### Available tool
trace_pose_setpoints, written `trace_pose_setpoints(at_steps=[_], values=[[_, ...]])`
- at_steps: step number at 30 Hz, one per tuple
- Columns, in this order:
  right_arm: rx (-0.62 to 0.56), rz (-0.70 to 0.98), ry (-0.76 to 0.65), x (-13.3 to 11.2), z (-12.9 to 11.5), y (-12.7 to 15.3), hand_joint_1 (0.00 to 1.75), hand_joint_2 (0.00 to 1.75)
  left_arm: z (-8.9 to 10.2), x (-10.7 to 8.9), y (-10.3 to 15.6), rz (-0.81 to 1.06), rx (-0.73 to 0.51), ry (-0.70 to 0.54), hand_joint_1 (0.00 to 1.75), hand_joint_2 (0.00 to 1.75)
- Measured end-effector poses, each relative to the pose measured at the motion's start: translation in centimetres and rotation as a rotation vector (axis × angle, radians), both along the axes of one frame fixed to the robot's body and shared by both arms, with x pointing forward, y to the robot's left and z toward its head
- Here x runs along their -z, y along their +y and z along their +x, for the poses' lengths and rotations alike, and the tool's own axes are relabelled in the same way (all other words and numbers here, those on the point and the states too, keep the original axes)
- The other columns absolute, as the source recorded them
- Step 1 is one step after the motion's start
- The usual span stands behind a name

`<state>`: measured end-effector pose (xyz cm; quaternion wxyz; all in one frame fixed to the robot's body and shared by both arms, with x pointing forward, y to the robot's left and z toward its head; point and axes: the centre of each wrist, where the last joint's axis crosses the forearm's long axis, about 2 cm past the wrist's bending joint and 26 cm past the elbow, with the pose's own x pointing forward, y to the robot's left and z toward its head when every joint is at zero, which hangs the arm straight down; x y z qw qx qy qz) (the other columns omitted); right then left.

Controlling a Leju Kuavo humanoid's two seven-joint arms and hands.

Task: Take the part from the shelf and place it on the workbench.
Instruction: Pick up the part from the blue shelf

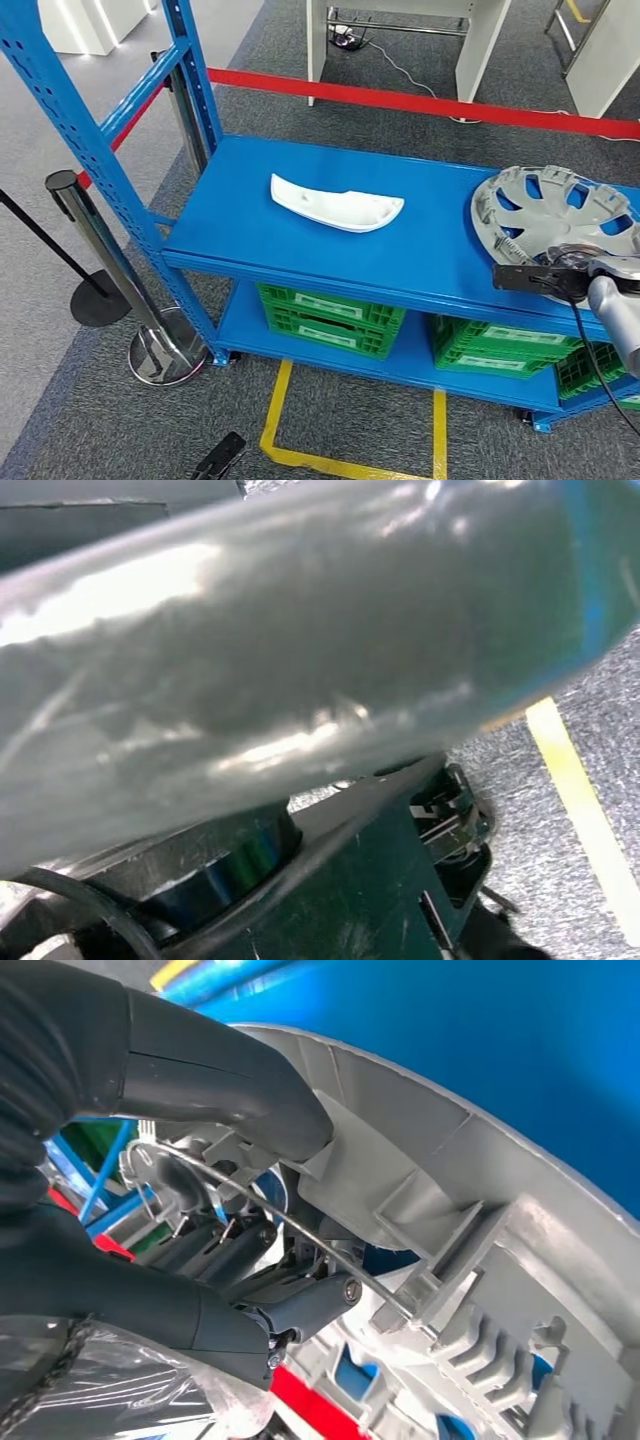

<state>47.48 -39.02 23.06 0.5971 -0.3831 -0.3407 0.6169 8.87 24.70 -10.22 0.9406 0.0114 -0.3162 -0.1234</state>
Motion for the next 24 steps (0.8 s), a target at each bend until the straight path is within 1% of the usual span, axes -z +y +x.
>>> trace_pose_setpoints(at_steps=[4,9,13,24], values=[[-0.010,0.002,-0.021,-0.4,0.2,0.1,1.75,1.75,-0.1,0.0,0.0,-0.002,-0.002,0.002,0.00,0.00],[-0.052,0.019,-0.066,-1.1,0.5,0.4,1.75,1.75,-0.2,0.0,0.0,-0.006,-0.013,-0.003,0.00,0.00],[-0.081,0.027,-0.098,-1.7,0.7,1.0,1.75,1.75,-0.5,0.1,0.0,-0.017,-0.024,-0.007,0.00,1.75],[-0.176,0.083,-0.275,-3.5,1.2,3.1,1.75,1.75,-0.5,0.1,0.3,-0.034,-0.042,-0.054,0.00,1.75]])
